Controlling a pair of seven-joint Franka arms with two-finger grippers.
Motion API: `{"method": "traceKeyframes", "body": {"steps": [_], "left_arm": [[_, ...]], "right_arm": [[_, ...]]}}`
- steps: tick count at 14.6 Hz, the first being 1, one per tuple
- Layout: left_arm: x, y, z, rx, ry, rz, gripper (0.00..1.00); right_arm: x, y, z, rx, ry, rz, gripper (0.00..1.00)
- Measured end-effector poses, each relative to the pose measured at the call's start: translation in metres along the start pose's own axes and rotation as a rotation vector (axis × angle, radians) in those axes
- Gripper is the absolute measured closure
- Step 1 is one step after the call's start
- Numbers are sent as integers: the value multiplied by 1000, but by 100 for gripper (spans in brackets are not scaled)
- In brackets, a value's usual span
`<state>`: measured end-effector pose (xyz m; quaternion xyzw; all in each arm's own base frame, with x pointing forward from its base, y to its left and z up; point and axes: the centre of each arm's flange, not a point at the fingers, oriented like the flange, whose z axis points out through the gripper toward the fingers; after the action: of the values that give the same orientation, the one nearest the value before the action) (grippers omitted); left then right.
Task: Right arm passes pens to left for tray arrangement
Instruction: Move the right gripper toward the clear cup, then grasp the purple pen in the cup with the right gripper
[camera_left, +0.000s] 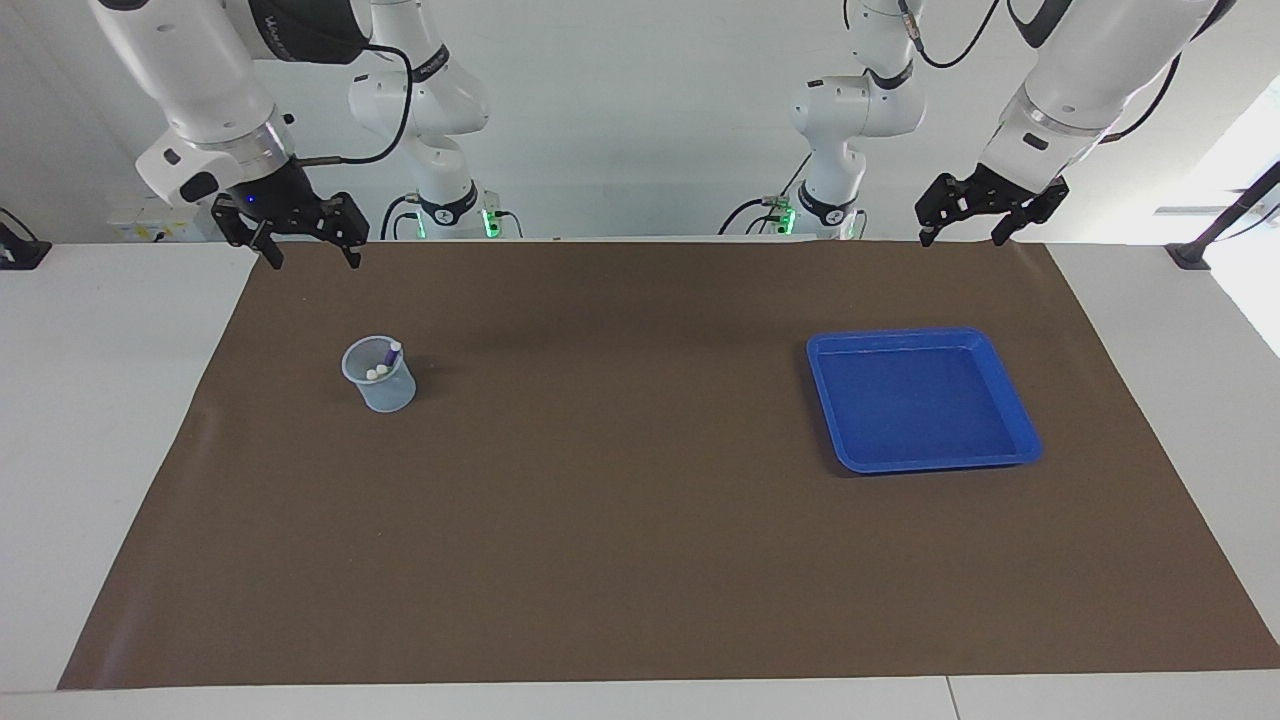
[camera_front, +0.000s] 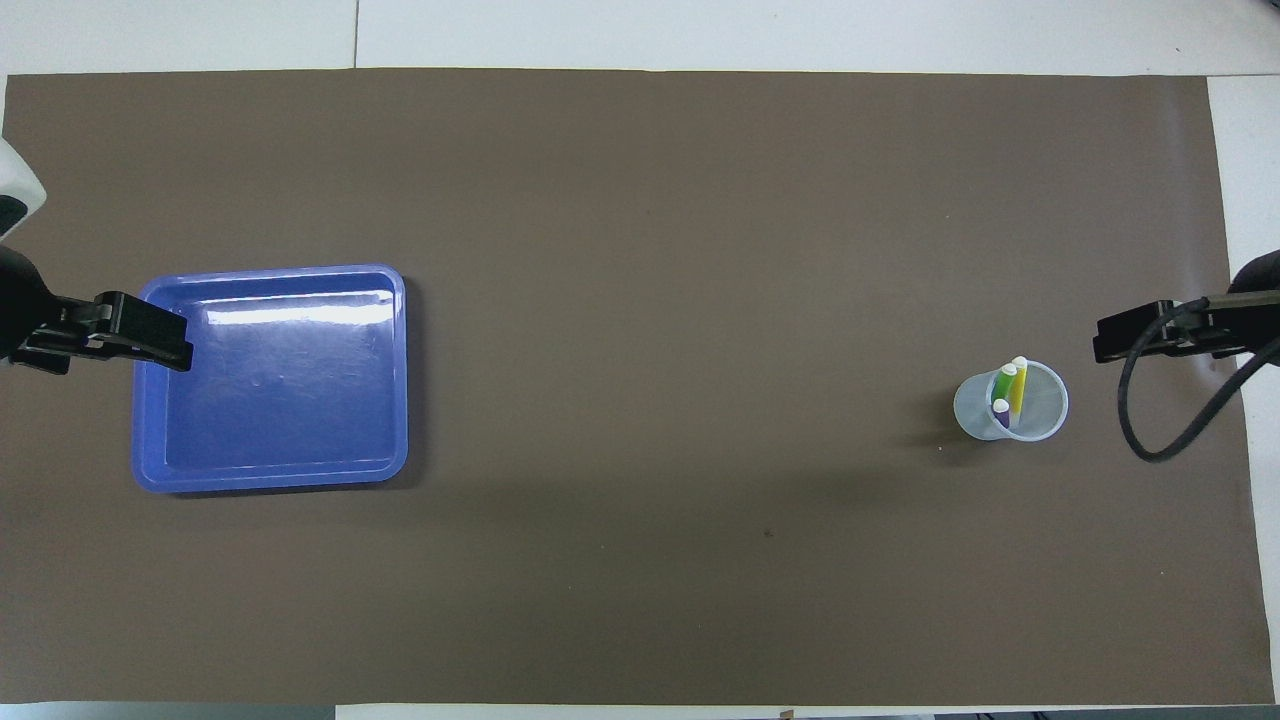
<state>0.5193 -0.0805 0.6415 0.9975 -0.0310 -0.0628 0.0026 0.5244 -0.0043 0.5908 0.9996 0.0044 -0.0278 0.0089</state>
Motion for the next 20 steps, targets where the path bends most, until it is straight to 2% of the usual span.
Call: {"method": "traceKeyframes", "body": {"steps": [2, 5, 7, 11, 16, 20], "left_arm": [[0, 0, 0, 0, 0, 0, 0], [0, 0, 0, 0, 0, 0, 0], [0, 0, 0, 0, 0, 0, 0], [0, 0, 0, 0, 0, 0, 0], [0, 0, 0, 0, 0, 0, 0], [0, 0, 0, 0, 0, 0, 0]], "right_arm": [[2, 0, 33, 0, 3, -1, 0], [-1, -3, 80, 17, -44, 7, 3], [-3, -5, 103, 24, -57, 6, 22], [-6, -34, 165, 24, -66, -47, 30], [-8, -29, 176, 28, -72, -105, 31], [-11, -28, 182, 29, -86, -111, 38]]}}
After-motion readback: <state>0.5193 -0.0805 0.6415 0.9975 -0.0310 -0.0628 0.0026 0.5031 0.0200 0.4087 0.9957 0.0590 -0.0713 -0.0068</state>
